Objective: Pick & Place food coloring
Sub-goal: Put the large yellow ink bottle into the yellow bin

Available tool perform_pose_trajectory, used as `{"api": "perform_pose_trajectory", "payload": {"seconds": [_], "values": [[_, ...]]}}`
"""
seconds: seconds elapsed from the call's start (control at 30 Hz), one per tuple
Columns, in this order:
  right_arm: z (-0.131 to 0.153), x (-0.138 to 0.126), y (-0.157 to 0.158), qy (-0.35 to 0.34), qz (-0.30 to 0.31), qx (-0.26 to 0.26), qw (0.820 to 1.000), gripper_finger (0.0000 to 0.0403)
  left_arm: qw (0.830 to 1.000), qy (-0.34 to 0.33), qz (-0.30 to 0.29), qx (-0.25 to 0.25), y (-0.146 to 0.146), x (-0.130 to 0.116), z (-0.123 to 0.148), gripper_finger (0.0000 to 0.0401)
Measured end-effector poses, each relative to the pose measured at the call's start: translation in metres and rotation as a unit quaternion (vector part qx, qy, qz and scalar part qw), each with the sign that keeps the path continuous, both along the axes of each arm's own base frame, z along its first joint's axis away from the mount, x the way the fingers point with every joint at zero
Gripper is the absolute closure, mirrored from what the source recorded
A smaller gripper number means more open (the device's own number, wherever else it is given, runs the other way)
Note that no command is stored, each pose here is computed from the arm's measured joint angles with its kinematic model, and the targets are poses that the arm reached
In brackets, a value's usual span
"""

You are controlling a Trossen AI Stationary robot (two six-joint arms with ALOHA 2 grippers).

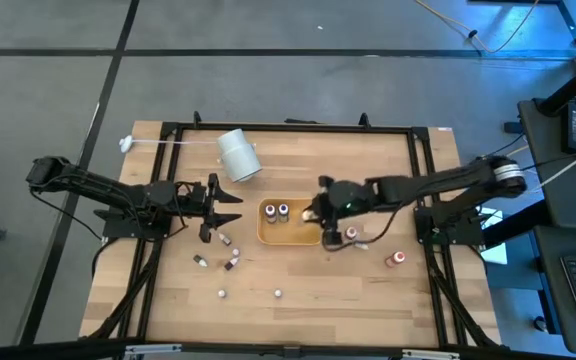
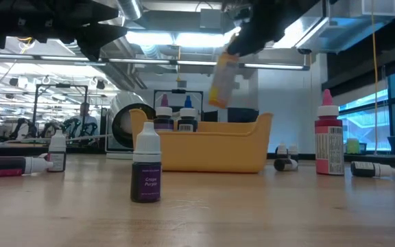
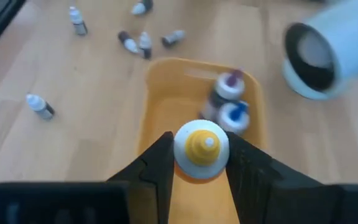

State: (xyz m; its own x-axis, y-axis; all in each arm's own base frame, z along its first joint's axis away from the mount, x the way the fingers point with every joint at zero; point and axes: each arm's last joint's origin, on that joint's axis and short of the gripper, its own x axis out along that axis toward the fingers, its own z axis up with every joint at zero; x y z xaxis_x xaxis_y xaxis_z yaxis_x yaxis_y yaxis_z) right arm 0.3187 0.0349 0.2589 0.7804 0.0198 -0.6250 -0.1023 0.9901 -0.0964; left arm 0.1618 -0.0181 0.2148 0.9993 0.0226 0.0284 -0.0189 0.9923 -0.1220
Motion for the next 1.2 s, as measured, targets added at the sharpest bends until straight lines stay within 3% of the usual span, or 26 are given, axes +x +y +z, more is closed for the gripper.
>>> {"api": "perform_pose_trajectory", "payload": {"seconds": [0.13,0.43,0.8,1.2], "values": [[-0.018,0.021,0.012,-0.028,-0.009,-0.001,1.0,0.0281,1.0,0.0,0.0,0.0,0.0,0.0,0.0,0.0203],[-0.048,0.047,0.014,-0.063,-0.117,0.031,0.991,0.028,1.0,0.004,0.0,0.001,0.0,0.0,-0.001,0.0203],[-0.073,0.057,0.016,-0.051,-0.144,0.063,0.986,0.028,1.0,0.011,0.0,0.002,0.0,0.0,-0.002,0.0203],[-0.086,0.062,0.017,-0.044,-0.134,0.054,0.988,0.028,1.0,0.011,0.001,0.002,0.0,0.0,-0.002,0.0205]]}}
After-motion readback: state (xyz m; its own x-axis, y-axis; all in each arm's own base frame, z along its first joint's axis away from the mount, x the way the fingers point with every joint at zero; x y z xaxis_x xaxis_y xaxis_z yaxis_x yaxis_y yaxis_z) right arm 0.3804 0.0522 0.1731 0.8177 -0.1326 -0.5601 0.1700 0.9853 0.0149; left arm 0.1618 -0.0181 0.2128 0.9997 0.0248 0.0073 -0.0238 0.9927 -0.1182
